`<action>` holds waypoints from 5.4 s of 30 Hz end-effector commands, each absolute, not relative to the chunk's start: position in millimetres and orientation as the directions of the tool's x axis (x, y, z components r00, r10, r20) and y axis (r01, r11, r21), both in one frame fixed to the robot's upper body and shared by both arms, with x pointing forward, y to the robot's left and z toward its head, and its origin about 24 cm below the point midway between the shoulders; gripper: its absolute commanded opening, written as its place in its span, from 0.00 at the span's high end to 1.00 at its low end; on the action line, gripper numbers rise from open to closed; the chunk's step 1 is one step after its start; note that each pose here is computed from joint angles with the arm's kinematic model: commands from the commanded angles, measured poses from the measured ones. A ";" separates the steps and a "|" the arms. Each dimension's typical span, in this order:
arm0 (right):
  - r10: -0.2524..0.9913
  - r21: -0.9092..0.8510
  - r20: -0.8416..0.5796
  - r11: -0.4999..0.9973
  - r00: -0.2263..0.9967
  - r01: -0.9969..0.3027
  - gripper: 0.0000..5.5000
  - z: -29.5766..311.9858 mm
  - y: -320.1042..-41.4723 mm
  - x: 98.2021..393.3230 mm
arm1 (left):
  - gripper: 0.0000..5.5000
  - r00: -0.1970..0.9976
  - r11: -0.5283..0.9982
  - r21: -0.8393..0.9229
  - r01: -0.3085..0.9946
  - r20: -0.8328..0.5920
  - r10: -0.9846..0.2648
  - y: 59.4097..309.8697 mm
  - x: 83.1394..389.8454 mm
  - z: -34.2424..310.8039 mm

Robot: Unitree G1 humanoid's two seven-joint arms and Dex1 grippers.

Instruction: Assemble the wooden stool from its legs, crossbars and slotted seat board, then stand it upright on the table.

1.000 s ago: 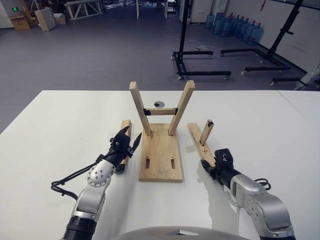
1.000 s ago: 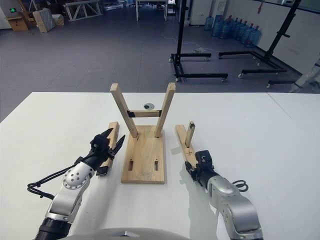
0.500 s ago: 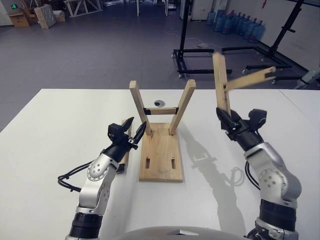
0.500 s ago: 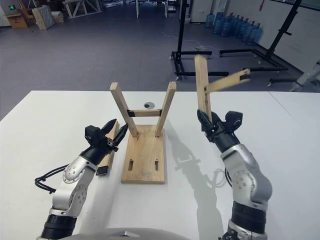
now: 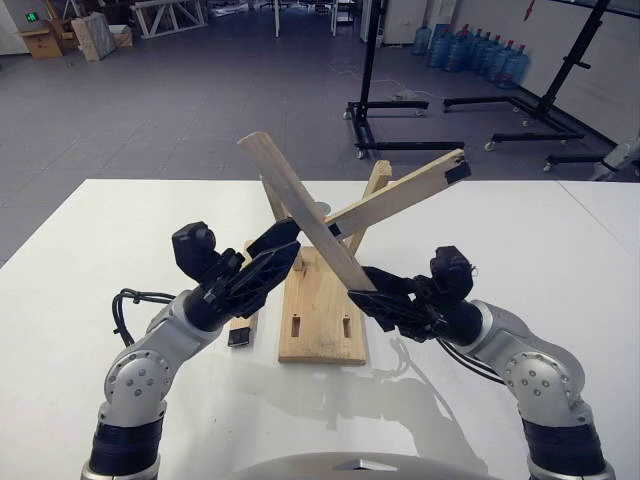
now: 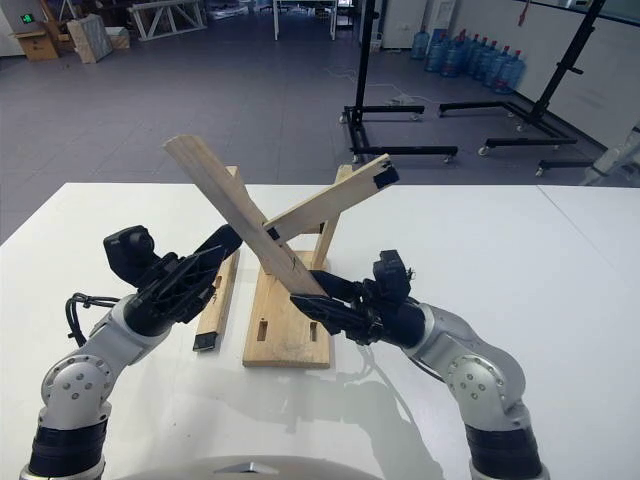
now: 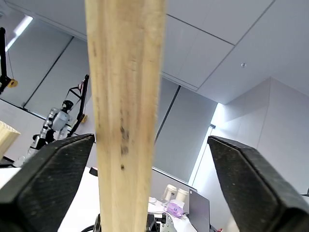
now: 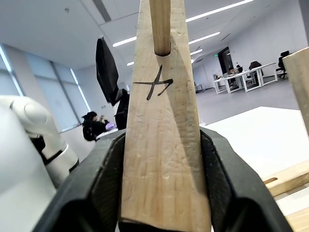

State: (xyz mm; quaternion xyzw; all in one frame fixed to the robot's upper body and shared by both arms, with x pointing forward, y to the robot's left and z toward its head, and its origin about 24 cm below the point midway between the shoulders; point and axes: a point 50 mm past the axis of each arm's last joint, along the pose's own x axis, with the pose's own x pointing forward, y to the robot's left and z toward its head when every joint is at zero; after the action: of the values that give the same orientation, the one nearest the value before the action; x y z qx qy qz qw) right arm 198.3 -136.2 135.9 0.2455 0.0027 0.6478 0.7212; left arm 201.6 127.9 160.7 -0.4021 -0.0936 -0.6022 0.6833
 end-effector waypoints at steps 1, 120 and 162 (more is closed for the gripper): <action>0.946 0.333 0.299 0.021 0.126 -0.943 0.63 137.1 -132.5 198.5 | 0.20 0.303 -0.001 -0.473 0.881 0.566 -0.766 129.3 206.7 156.8; 0.799 0.311 -0.247 0.601 0.548 -0.736 0.29 54.7 -215.2 225.7 | 0.48 0.290 0.256 0.145 0.956 -0.325 -0.900 167.7 287.4 136.5; 0.633 0.350 -0.169 0.755 0.756 -0.554 0.29 27.9 -187.8 203.4 | 0.53 0.852 0.980 0.105 0.168 -0.515 -0.091 198.9 235.6 10.4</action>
State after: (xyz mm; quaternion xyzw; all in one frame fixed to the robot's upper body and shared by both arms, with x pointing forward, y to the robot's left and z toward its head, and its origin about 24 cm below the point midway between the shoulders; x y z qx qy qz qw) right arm 199.5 -188.7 23.8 0.1443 0.1530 0.3260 0.9217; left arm 242.9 187.9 26.5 0.0646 0.2256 -0.0857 0.9683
